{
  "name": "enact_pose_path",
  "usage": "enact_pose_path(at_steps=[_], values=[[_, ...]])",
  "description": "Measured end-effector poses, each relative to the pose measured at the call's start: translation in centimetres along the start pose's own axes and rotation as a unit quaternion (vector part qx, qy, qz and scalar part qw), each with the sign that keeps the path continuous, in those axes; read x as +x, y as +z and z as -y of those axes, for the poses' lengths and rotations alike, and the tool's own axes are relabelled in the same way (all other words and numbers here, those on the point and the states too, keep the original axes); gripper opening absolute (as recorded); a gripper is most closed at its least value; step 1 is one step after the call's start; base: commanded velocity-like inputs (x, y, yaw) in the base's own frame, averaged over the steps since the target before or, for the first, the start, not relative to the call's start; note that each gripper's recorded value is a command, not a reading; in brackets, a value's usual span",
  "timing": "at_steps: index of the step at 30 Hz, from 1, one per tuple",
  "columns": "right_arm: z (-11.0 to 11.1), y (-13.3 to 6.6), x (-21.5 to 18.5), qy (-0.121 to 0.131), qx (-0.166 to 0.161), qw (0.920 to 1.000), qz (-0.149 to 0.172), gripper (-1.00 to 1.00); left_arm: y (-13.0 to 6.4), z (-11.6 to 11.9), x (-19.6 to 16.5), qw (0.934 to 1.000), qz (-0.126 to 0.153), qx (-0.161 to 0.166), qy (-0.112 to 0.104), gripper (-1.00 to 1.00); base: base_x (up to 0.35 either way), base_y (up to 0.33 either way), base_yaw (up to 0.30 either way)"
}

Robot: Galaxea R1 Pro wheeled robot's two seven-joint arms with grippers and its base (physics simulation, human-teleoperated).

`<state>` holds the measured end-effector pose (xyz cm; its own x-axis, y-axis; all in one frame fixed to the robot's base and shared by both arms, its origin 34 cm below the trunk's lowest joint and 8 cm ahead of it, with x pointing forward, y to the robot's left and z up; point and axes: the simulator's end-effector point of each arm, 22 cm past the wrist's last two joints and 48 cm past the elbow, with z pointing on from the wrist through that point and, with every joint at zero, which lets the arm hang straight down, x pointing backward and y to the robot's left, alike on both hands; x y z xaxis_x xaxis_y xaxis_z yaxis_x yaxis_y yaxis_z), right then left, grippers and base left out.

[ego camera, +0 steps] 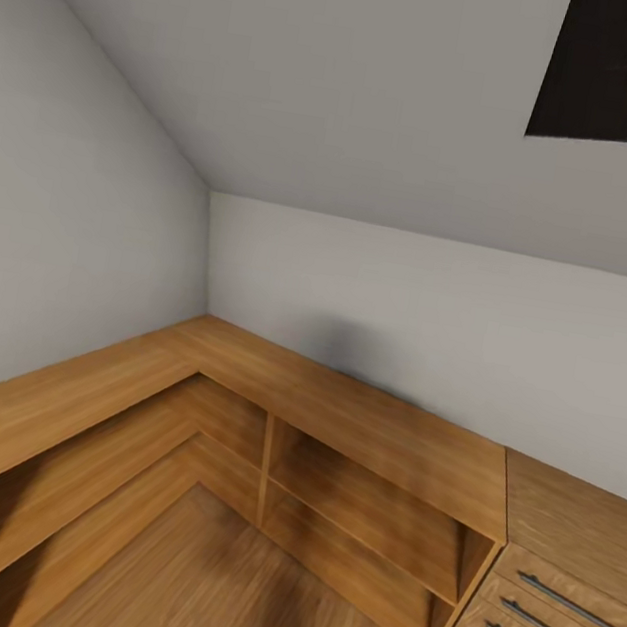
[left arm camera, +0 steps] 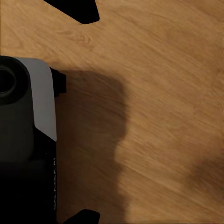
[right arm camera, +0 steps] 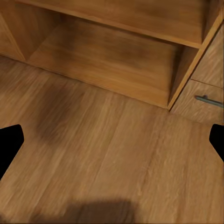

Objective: In the bedroom, organize the workspace by keeping the computer under the desk, ensuring the monitor is on the desk, placing the keyboard on the desk next to the monitor, placing the mouse on the desk next to the keyboard, moving the folder from the swivel chair onto the desk next to the mouse, stacking the notebook on top of the folder with the pen on top of the notebook, and positioning the swivel chair next to the desk.

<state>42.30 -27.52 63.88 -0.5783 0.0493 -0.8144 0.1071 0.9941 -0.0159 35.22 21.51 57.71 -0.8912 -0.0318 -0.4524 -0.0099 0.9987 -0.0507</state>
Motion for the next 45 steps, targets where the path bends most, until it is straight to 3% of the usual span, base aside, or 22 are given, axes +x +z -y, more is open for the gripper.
enact_pose_path(at_steps=[3, 5, 7, 12, 19, 23, 28, 32, 45], values=[[0.2, -0.3, -0.3, 0.002, 0.003, 1.0, 0.001, 1.0, -0.3, -0.2, -0.7, 0.9999, 0.01, -0.002, -0.001, 1.0, 0.0, 0.0, 0.0], [0.3, -0.7, 0.2, 0.002, 0.005, 1.0, -0.006, 1.0, -0.6, -0.5, -0.9, 0.9998, 0.018, -0.005, -0.009, 1.0, 0.0, 0.0, 0.0], [0.5, -1.2, 0.4, 0.001, 0.006, 1.0, -0.006, 1.0, -0.9, -1.1, 0.2, 0.9992, 0.021, -0.013, -0.03, 1.0, 0.0, 0.0, 0.0], [0.5, -1.9, -0.3, 0.001, 0.006, 0.9999, 0.009, 1.0, -1.7, -1.3, 0.6, 0.9983, 0.034, -0.019, -0.044, 1.0, 0.0, 0.0, -0.119], [0.5, -2.6, 0.9, 0.0, 0.006, 1.0, -0.005, 1.0, -2.0, -1.5, 0.4, 0.9979, 0.042, -0.021, -0.046, 1.0, 0.0, 0.0, -0.239], [0.5, -2.8, 1.2, 0.0, 0.006, 1.0, -0.008, 1.0, -2.2, -1.7, 0.0, 0.9967, 0.066, -0.023, -0.043, 1.0, 0.0, 0.0, -0.258], [0.9, -2.9, 1.6, 0.001, 0.01, 0.9999, -0.012, 1.0, -2.5, -1.7, 0.8, 0.9965, 0.071, -0.023, -0.039, 1.0, 0.0, 0.0, -0.26], [1.0, -3.8, 3.6, 0.001, 0.013, 0.9993, -0.036, 1.0, -2.6, -2.9, 0.7, 0.9957, 0.081, -0.03, -0.035, 1.0, 0.0, 0.0, -0.261], [1.3, -4.3, 3.2, 0.002, 0.024, 0.9996, -0.014, 1.0, -2.6, -3.3, 0.9, 0.9958, 0.079, -0.033, -0.032, 1.0, -0.001, 0.0, -0.249]])
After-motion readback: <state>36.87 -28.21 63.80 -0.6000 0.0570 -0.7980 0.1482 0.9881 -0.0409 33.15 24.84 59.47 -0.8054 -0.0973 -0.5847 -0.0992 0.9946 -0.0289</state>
